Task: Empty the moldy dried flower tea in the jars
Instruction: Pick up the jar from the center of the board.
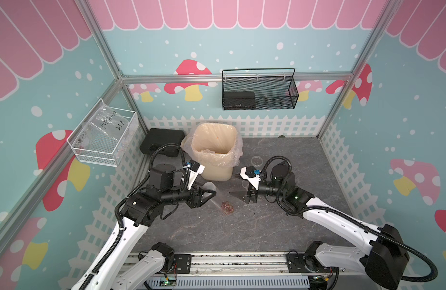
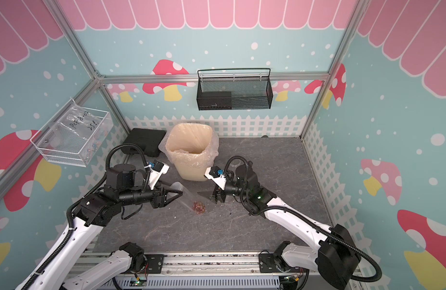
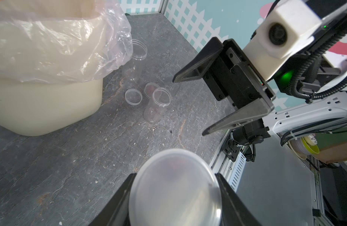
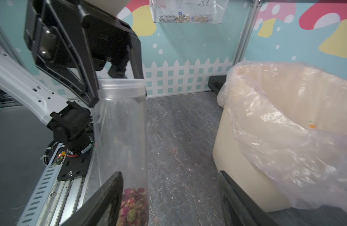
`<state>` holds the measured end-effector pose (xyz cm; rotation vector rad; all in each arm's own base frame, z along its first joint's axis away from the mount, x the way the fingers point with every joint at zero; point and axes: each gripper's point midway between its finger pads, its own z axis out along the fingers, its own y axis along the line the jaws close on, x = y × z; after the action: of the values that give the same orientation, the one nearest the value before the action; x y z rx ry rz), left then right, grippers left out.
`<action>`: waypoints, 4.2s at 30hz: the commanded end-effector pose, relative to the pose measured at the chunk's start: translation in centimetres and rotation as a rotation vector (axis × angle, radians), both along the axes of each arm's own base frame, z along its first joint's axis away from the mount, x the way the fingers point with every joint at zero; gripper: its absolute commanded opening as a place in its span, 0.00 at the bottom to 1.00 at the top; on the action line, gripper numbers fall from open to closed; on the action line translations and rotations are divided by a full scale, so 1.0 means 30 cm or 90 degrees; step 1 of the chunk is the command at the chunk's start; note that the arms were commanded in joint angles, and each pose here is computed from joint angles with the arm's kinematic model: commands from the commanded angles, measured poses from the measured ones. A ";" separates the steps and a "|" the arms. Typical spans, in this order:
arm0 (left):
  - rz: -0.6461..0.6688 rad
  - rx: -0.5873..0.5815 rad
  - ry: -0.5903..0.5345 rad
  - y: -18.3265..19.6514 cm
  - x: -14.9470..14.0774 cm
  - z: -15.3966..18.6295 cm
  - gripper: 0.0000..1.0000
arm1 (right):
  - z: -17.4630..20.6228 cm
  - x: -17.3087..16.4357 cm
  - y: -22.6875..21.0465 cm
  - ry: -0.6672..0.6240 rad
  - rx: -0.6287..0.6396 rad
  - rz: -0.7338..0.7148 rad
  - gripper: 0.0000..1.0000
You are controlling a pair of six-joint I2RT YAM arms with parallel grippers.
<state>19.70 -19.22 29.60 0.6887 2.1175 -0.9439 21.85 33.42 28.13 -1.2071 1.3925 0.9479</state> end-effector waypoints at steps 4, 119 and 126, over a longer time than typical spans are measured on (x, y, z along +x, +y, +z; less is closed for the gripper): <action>-0.050 -0.007 -0.065 -0.069 0.019 0.073 0.06 | 0.036 -0.105 0.068 -0.062 0.017 0.129 0.79; -0.050 0.282 -0.582 -0.203 0.117 -0.185 0.03 | 0.158 -0.040 -0.169 0.039 -0.157 -0.163 0.87; -0.034 0.313 -0.617 -0.188 0.132 -0.209 0.00 | 0.185 -0.062 -0.197 0.060 -0.151 -0.157 0.87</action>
<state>23.28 -25.10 22.19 1.1738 1.4917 -0.0778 20.43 28.39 32.73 -1.1349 1.7241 0.6902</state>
